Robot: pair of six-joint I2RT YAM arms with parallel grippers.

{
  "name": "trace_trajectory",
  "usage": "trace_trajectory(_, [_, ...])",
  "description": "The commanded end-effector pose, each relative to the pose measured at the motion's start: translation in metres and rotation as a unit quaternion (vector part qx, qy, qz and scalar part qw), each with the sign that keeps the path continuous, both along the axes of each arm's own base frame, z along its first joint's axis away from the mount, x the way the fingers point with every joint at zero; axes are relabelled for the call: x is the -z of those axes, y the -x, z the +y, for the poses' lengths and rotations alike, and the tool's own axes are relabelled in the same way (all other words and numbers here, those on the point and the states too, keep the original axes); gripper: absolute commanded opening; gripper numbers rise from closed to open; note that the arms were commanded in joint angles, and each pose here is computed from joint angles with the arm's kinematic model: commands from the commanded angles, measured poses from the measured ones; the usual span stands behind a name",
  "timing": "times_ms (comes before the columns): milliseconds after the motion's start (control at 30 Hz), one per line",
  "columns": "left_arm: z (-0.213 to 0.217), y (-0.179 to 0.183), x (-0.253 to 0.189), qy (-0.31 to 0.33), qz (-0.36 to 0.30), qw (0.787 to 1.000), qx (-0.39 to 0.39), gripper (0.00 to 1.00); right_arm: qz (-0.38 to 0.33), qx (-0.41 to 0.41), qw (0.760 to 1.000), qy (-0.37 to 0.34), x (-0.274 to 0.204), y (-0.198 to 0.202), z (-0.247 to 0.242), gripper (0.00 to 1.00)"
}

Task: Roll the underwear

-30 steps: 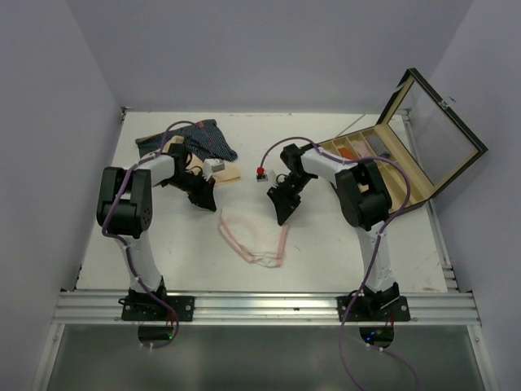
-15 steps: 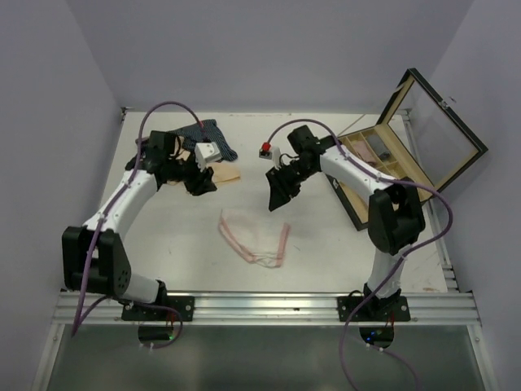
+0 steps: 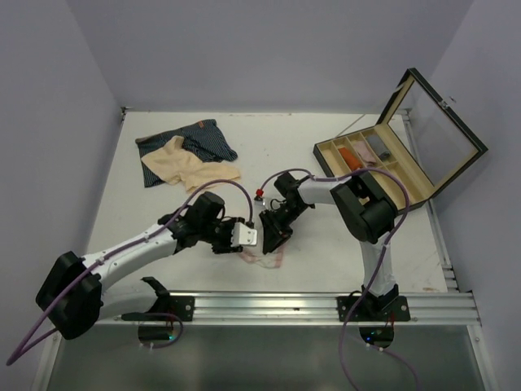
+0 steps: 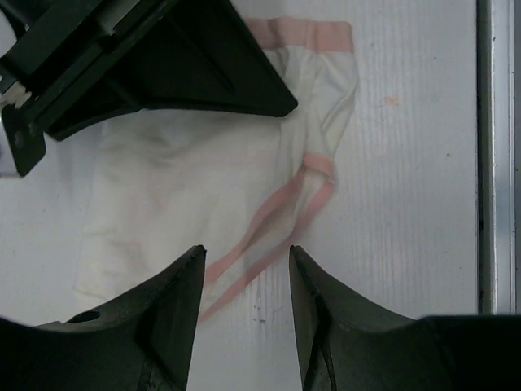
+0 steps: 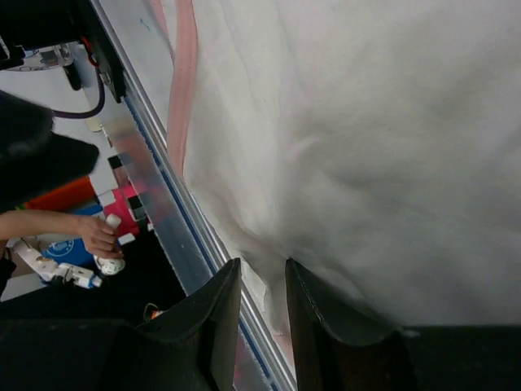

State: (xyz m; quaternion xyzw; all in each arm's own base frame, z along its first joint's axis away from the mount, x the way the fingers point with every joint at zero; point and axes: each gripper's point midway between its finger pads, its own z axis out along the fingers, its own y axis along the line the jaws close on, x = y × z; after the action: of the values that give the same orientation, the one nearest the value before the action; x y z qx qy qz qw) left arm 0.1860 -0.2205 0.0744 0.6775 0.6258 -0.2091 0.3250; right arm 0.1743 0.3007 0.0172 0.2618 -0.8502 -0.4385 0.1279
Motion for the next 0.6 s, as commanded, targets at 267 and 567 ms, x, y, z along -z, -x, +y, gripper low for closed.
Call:
trace_trajectory(267, [-0.053, 0.031, 0.015, 0.015, -0.109, 0.989, 0.102, 0.51, -0.02, 0.001, 1.0, 0.006, 0.018, -0.012, 0.005, 0.33])
trace_trajectory(567, [-0.052, 0.027, 0.048, -0.034, -0.143, 0.982, 0.115, 0.48, -0.02, -0.008, 1.0, 0.001, 0.013, -0.011, 0.004, 0.31])
